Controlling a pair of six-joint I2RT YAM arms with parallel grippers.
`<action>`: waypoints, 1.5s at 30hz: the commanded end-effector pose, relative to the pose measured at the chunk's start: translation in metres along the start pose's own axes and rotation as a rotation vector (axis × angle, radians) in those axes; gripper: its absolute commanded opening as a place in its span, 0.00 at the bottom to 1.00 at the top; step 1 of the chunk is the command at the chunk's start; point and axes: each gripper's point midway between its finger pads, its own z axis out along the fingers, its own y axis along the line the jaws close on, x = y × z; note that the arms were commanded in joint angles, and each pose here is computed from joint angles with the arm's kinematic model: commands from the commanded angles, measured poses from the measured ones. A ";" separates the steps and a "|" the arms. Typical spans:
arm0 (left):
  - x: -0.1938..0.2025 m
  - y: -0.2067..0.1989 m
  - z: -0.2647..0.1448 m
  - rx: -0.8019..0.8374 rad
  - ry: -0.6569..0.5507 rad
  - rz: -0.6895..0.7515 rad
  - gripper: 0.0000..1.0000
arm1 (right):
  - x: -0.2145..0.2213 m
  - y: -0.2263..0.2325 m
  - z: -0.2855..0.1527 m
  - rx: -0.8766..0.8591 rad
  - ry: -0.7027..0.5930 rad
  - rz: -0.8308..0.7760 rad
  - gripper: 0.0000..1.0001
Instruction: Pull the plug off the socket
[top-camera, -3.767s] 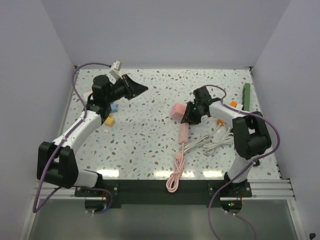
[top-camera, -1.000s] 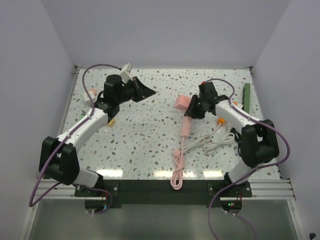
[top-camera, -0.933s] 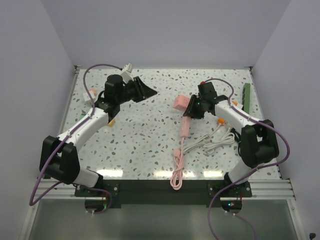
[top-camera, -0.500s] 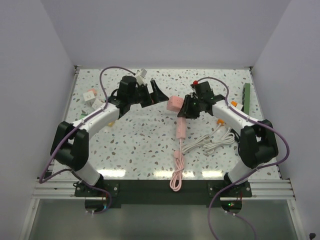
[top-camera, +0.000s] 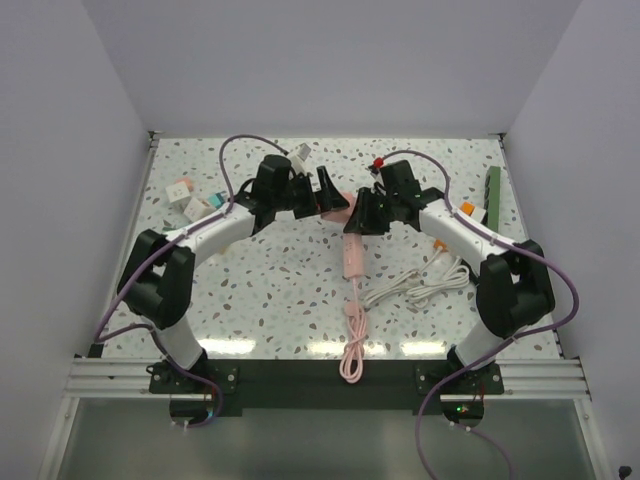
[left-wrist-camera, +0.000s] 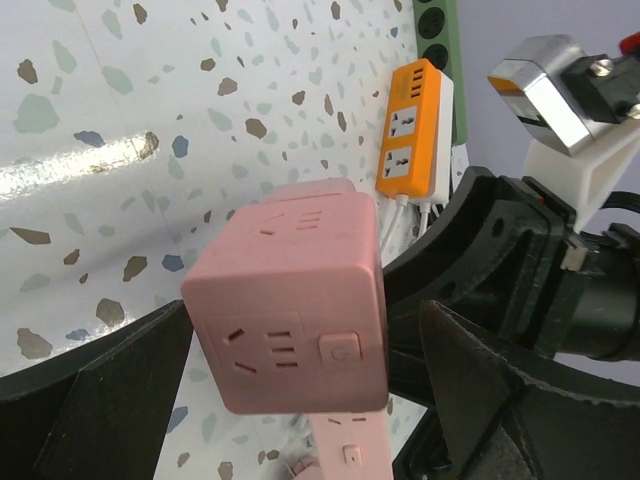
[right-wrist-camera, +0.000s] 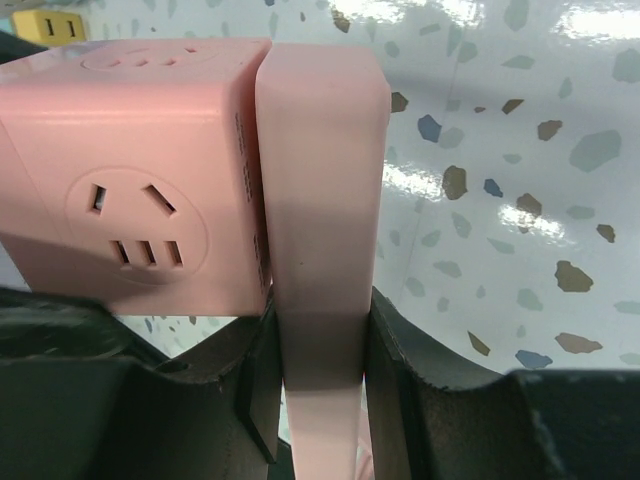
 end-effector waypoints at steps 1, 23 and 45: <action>-0.011 -0.002 0.004 -0.008 -0.032 0.047 1.00 | -0.021 0.045 -0.019 -0.155 -0.064 -0.067 0.00; -0.029 0.013 -0.008 0.102 0.119 0.047 0.00 | 0.005 0.012 0.002 -0.088 0.009 -0.075 0.00; -0.001 -0.021 -0.031 0.013 0.000 0.089 0.00 | -0.008 -0.013 0.014 0.027 0.006 0.059 0.00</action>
